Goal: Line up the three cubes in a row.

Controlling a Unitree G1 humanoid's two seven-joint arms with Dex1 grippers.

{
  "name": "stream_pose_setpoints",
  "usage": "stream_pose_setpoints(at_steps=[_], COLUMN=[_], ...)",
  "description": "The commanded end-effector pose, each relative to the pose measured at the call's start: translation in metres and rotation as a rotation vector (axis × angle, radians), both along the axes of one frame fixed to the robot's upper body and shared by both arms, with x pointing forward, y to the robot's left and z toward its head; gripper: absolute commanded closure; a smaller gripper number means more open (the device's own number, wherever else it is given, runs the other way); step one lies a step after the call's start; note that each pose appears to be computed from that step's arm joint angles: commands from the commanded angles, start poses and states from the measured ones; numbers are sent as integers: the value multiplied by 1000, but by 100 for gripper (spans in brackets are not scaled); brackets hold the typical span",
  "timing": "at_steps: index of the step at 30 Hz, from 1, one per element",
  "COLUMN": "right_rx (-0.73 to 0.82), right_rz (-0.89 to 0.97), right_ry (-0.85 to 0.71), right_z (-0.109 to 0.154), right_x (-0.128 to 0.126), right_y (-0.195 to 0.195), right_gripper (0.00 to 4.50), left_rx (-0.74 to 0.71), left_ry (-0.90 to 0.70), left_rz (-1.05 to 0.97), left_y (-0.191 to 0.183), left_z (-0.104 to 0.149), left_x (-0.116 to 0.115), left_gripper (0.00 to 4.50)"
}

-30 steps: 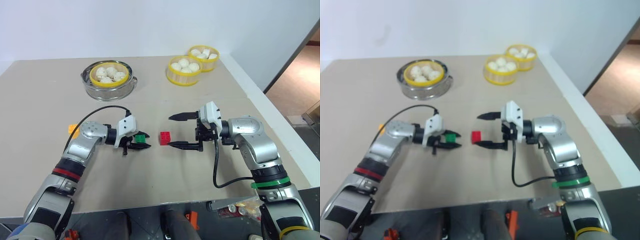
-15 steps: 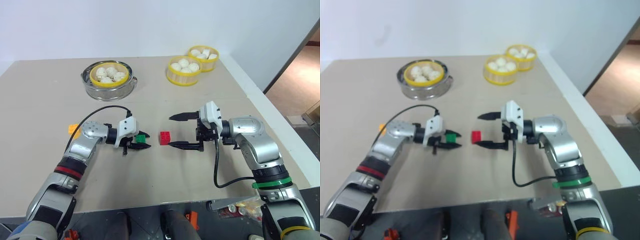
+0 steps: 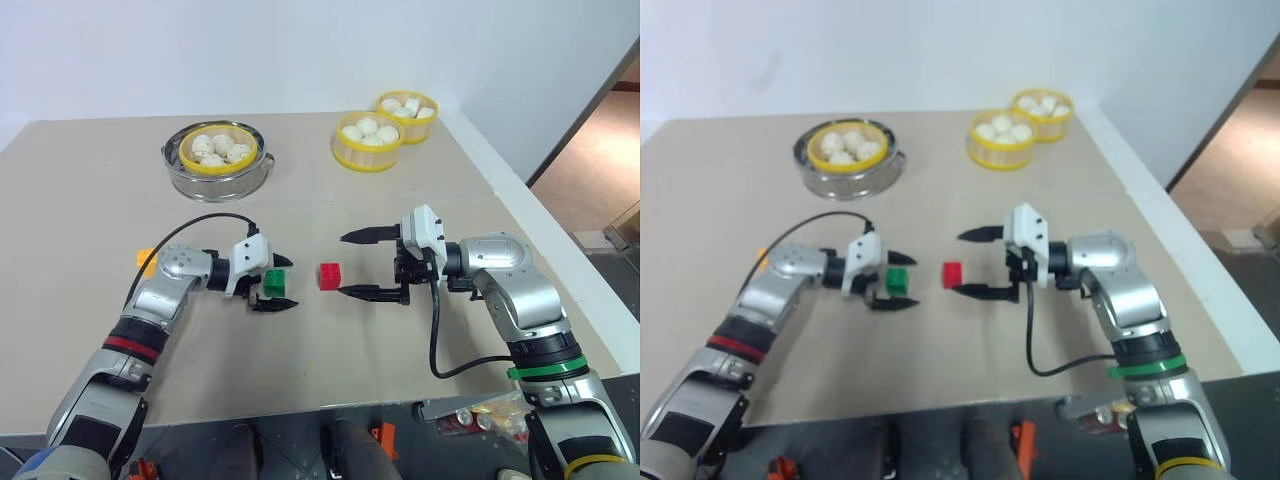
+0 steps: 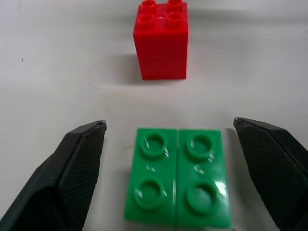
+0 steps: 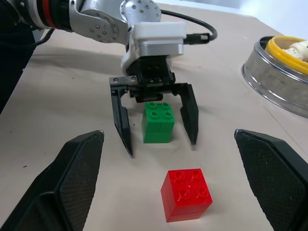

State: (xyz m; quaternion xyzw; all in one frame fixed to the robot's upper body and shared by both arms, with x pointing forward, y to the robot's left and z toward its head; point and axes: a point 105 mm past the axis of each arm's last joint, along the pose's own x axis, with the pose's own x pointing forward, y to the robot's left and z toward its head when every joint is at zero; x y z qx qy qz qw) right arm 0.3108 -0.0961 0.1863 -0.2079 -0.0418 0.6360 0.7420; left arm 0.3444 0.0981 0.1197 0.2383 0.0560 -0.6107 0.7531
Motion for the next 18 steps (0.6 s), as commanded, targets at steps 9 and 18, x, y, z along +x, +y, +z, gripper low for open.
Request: stream_pose_setpoints(at_steps=[9, 18], right_rx=[15, 173], right_rz=[19, 23], right_ry=[-7, 139], right_z=[12, 28], right_x=[-5, -9], right_y=[1, 9], right_gripper=[0, 0], left_rx=[-153, -362], left_ry=[-72, -293], left_rz=[70, 640], left_y=[25, 108], left_z=[74, 111], left_x=[-17, 5], left_gripper=[2, 2])
